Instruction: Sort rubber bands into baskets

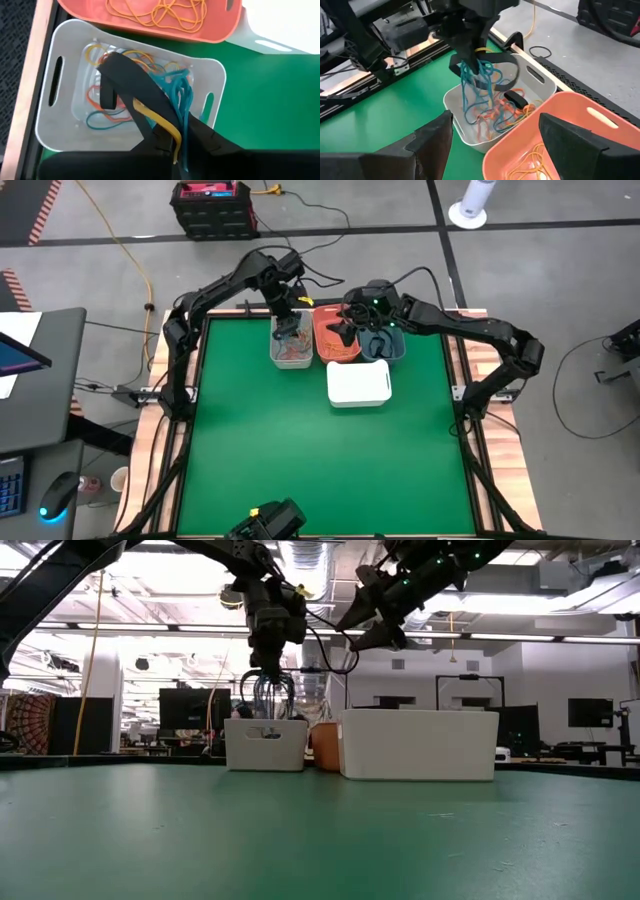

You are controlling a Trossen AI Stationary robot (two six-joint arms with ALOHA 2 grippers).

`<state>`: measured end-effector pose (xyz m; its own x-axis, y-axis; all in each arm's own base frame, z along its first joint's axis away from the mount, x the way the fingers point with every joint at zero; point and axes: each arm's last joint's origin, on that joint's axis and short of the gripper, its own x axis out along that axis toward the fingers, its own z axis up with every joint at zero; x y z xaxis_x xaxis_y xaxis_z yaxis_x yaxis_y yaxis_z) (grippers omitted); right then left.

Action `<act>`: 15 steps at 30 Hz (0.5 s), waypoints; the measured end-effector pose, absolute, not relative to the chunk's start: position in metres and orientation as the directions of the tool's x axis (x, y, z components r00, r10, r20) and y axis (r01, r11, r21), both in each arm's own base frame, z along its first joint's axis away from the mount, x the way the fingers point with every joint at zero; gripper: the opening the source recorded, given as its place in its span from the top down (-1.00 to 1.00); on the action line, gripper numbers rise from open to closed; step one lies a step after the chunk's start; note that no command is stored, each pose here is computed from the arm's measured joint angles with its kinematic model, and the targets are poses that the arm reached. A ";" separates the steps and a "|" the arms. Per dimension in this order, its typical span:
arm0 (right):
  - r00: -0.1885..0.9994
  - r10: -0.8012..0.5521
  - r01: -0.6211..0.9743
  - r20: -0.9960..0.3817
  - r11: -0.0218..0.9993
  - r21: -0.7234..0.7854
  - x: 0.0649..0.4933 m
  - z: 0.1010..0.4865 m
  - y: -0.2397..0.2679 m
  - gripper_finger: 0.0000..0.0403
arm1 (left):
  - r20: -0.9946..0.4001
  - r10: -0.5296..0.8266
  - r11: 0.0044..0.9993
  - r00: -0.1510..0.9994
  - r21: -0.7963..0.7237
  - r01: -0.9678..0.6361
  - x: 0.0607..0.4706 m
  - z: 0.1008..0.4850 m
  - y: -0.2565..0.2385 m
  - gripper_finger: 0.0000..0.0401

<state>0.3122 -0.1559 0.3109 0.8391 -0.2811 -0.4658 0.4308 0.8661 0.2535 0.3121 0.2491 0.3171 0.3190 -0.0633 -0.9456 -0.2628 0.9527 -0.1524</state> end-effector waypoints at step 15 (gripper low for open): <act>0.839 -0.278 0.426 -0.467 0.871 0.247 0.313 0.311 -0.155 -0.59 | -0.958 -0.026 0.936 0.287 -0.124 -0.329 0.314 0.317 0.247 0.53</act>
<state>0.3127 -0.1547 0.3107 0.8394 -0.2778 -0.4671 0.4256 0.8706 0.2470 0.3136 0.2471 0.3167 0.2870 -0.0264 -0.9576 -0.3291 0.9361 -0.1244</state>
